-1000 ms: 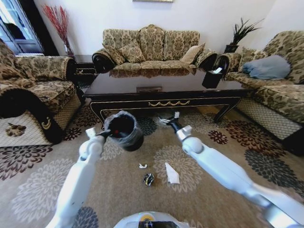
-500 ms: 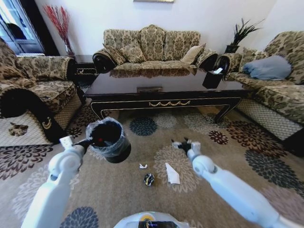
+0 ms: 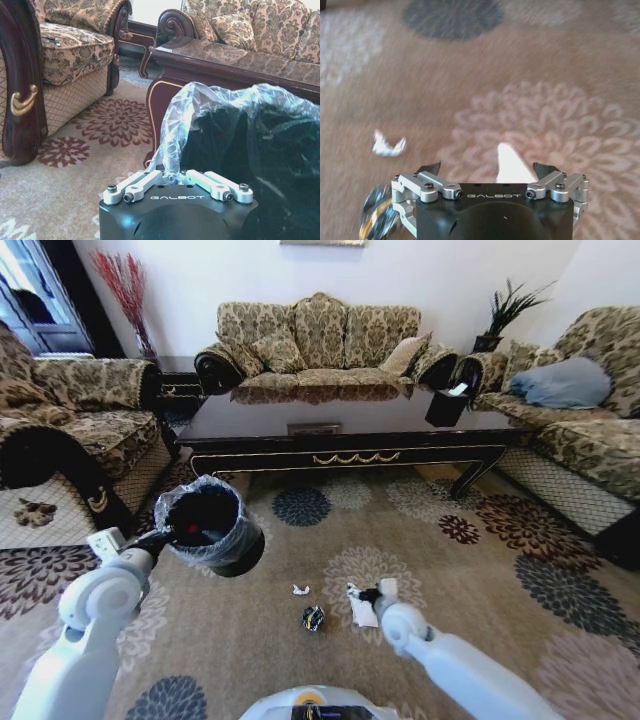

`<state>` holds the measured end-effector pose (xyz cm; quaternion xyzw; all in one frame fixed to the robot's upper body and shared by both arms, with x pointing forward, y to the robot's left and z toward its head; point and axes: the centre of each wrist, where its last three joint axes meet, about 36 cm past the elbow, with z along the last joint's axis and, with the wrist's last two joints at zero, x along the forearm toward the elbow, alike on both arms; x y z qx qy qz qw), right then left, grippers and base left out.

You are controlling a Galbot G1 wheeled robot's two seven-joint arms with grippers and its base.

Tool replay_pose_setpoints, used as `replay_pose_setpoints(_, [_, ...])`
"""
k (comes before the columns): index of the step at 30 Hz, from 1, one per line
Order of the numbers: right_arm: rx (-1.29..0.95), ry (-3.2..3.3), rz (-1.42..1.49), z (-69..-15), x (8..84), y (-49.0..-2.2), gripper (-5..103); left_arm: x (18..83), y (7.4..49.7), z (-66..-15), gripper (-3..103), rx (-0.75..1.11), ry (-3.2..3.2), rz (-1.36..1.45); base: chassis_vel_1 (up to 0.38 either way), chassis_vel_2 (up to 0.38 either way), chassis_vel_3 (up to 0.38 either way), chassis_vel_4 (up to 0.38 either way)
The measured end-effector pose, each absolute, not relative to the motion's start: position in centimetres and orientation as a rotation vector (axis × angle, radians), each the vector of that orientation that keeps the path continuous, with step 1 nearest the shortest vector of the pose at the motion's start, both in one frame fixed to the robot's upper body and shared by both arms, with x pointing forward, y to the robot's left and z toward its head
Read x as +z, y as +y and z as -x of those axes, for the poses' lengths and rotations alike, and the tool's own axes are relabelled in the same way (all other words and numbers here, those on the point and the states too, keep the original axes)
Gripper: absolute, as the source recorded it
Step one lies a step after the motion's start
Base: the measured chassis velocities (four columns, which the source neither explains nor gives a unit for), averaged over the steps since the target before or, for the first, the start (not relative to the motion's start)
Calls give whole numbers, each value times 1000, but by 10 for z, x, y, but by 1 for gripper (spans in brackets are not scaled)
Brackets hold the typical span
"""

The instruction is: Move to the front of the table and pick up the trash from the floor, then place it into the trash bin.

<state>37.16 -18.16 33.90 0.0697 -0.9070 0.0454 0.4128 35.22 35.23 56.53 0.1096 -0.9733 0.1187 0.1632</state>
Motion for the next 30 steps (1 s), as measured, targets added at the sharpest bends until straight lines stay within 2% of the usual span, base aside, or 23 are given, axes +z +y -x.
replay_pose_setpoints(8, [147,-2224,-245,-358,320,-130,100,563,353,-346,4,333,-2771,-317,0,0,0,0])
replay_pose_setpoints(30, [206,-2128,-229,-388,290,-81,100,561,351,-354,4,364,-2779,-313,0,0,0,0])
